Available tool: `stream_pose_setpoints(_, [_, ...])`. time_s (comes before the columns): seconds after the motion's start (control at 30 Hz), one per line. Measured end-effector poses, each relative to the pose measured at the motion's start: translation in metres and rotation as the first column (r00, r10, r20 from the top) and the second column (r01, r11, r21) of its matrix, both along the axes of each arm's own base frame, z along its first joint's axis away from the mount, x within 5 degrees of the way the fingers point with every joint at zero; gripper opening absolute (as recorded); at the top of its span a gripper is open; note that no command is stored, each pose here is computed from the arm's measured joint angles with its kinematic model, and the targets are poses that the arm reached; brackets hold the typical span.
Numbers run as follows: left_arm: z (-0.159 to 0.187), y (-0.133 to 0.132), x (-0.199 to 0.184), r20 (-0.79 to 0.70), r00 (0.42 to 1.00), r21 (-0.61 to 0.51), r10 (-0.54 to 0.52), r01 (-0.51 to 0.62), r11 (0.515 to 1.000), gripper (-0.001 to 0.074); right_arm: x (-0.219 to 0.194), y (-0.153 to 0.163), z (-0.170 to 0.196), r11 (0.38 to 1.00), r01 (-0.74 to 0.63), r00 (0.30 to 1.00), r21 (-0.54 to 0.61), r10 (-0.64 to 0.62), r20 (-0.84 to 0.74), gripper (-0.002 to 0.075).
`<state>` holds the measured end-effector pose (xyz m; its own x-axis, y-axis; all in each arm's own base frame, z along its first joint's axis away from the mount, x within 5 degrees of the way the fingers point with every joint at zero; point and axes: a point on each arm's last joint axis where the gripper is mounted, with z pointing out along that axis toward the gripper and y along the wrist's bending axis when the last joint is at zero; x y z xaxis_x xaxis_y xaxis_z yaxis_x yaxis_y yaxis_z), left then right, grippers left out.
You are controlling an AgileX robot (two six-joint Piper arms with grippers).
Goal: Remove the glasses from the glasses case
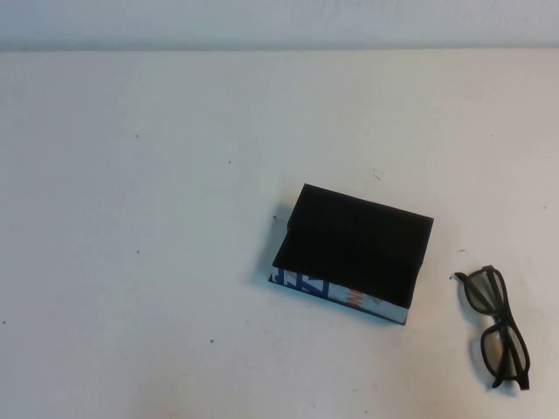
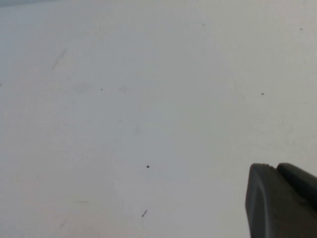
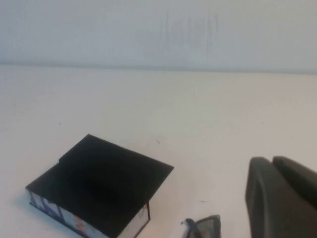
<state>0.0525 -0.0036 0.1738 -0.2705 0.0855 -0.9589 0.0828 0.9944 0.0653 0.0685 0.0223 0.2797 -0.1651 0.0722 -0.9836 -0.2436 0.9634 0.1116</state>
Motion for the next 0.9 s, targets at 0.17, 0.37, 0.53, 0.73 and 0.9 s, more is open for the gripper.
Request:
stream_pose_setpoints(0.17, [0.000, 0.000, 0.000, 0.000, 1.000, 0.000, 0.000, 0.000, 1.000, -0.0004, 0.002, 0.000, -0.027, 1.000, 0.000, 0.997, -0.028, -0.002, -0.075, -0.0018])
stream_pose_setpoints(0.37, [0.000, 0.000, 0.000, 0.000, 1.000, 0.000, 0.000, 0.000, 1.000, -0.0005, 0.007, -0.006, -0.061, 0.996, 0.087, 0.992, 0.036, -0.083, -0.091, -0.0018])
stream_pose_setpoints(0.53, [0.000, 0.000, 0.000, 0.000, 1.000, 0.000, 0.000, 0.000, 1.000, -0.0004, 0.006, -0.017, -0.073, 0.981, 0.195, 0.980, 0.016, -0.196, 0.037, -0.0018])
stream_pose_setpoints(0.73, [0.000, 0.000, 0.000, 0.000, 1.000, 0.000, 0.000, 0.000, 1.000, -0.0005, -0.006, -0.019, -0.077, 0.977, 0.202, 0.965, -0.065, -0.188, 0.182, -0.0018])
stream_pose_setpoints(0.9, [0.000, 0.000, 0.000, 0.000, 1.000, 0.000, 0.000, 0.000, 1.000, -0.0004, -0.012, -0.016, -0.084, 0.985, 0.167, 0.978, -0.046, -0.159, 0.132, -0.0018])
